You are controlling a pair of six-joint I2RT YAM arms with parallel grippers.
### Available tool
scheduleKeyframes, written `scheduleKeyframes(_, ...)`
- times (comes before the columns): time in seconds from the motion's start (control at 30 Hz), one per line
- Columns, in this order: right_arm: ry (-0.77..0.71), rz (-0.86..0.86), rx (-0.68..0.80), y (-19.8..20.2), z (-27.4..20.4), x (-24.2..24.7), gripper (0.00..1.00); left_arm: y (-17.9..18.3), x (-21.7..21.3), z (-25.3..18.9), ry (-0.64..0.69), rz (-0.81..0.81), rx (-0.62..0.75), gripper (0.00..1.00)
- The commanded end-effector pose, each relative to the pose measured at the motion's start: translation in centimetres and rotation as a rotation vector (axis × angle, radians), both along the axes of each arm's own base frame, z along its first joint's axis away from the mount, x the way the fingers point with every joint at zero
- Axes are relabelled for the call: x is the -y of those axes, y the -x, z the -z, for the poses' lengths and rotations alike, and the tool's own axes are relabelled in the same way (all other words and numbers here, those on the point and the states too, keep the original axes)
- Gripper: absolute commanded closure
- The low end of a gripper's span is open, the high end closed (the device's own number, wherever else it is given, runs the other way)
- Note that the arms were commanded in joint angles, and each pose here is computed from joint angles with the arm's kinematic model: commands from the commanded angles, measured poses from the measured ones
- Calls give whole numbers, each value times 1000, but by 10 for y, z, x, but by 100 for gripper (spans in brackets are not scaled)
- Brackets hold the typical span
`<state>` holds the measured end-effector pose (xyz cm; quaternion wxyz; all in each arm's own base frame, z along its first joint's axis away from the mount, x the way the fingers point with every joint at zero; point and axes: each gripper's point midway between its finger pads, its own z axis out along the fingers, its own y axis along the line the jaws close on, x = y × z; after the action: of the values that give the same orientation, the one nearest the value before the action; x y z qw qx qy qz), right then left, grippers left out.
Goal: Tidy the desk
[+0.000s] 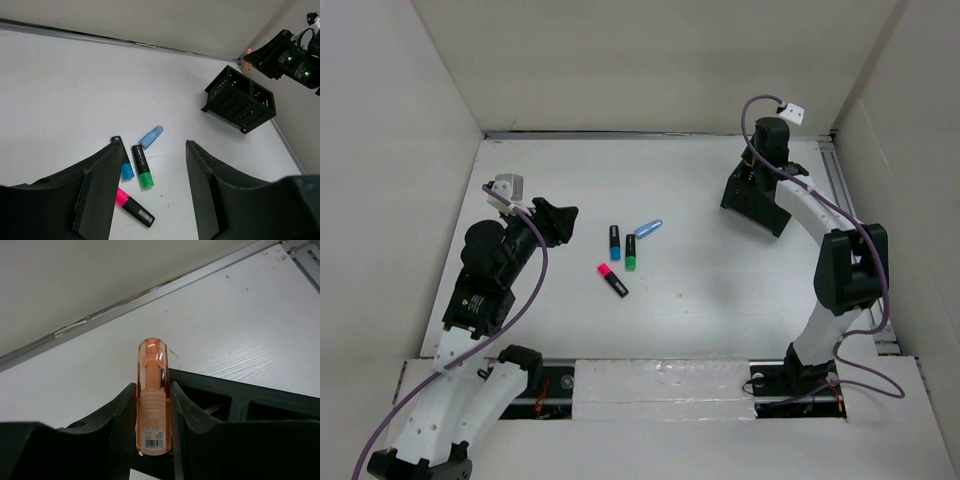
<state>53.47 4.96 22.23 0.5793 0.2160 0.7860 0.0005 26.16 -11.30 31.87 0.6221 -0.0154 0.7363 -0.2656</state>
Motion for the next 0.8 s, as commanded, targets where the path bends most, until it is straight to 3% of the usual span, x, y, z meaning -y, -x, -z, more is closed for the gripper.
scheduleKeyframes(0.0, 42, 45, -2, -1, -6, 18, 81, -1, 1, -12, 6, 8, 55, 51)
scheduleKeyframes(0.2, 59, 73, -54, 3, 19, 24, 79, -2, 0, -12, 3, 2, 54, 51)
scheduleKeyframes(0.4, 46, 57, -69, 5, 27, 25, 55, -4, 1, -9, 2, 8, 42, 51)
scheduleKeyframes(0.43, 43, 52, -56, 5, 25, 24, 47, -5, 2, -8, -1, 8, 38, 51)
scheduleKeyframes(0.63, 43, 19, 6, 17, -8, 6, 33, -5, 0, -6, -3, -3, 34, 51)
scheduleKeyframes(0.7, 32, -28, 27, 25, -16, -15, 35, -5, 0, -6, -2, 0, 35, 51)
scheduleKeyframes(0.73, 19, -57, 58, 32, -24, -26, 57, -6, 1, -6, -3, 2, 34, 51)
scheduleKeyframes(0.77, 13, -91, 63, 38, -24, -38, 71, -5, 1, -7, -2, 2, 38, 51)
